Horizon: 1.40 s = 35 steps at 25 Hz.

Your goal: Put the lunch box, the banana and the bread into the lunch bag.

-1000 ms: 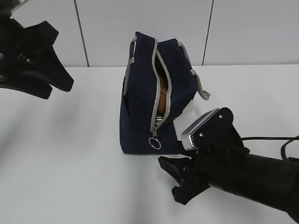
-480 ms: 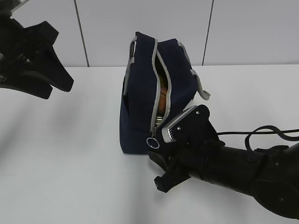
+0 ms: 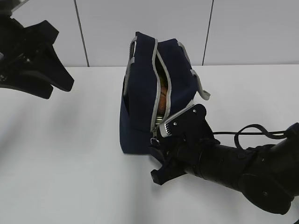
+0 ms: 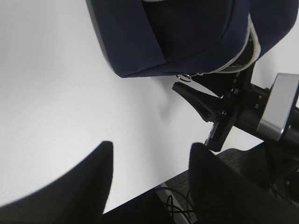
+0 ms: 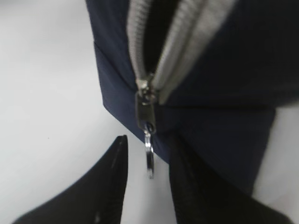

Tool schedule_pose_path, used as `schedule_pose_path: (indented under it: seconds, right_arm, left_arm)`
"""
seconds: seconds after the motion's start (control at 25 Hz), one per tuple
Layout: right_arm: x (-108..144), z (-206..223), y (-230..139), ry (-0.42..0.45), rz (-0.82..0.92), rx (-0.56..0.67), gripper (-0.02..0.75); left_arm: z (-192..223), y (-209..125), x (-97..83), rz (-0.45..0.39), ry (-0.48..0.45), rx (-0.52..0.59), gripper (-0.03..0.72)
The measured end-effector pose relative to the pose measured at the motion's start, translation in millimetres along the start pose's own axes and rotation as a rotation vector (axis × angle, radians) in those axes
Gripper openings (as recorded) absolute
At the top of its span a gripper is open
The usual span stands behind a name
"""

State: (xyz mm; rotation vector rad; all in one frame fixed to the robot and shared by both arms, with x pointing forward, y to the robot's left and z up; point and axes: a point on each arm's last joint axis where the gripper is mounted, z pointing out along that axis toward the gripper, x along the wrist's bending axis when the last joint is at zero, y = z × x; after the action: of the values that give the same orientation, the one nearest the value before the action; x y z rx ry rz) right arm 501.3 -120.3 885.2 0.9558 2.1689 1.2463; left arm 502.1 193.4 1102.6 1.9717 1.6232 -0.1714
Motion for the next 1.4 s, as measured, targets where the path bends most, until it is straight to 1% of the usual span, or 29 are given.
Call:
schedule_pose_path:
  seconds: [0.28,0.36,0.44,0.6,0.68,1.0,1.4]
  right_arm:
    - [-0.7,0.6,-1.1,-0.008,0.007,0.004,0.222]
    - [-0.7,0.6,-1.1,-0.008,0.007,0.004,0.206]
    - [-0.7,0.6,-1.1,-0.008,0.007,0.004,0.155]
    - [-0.7,0.6,-1.1,-0.008,0.003,0.004,0.019]
    - [-0.7,0.6,-1.1,-0.008,0.001,0.004,-0.013]
    - [-0.7,-8.6,7.6,-0.012,-0.008,-0.028,-0.016]
    - [3.5,-25.1,15.9,0.024,-0.076,-0.037,-0.016]
  left_arm:
    - [0.0,-0.1,-0.1,0.000,-0.001,0.001,0.373]
    - [0.2,-0.2,0.0,-0.001,-0.001,0.002,0.372]
    - [0.2,-0.2,0.0,-0.001,-0.001,0.002,0.371]
    - [0.2,-0.2,0.0,-0.001,-0.001,0.002,0.371]
    - [0.2,-0.2,0.0,-0.001,-0.001,0.002,0.371]
    - [0.2,-0.2,0.0,-0.001,-0.001,0.002,0.371]
    - [0.3,-0.4,0.1,0.004,-0.001,0.002,0.370]
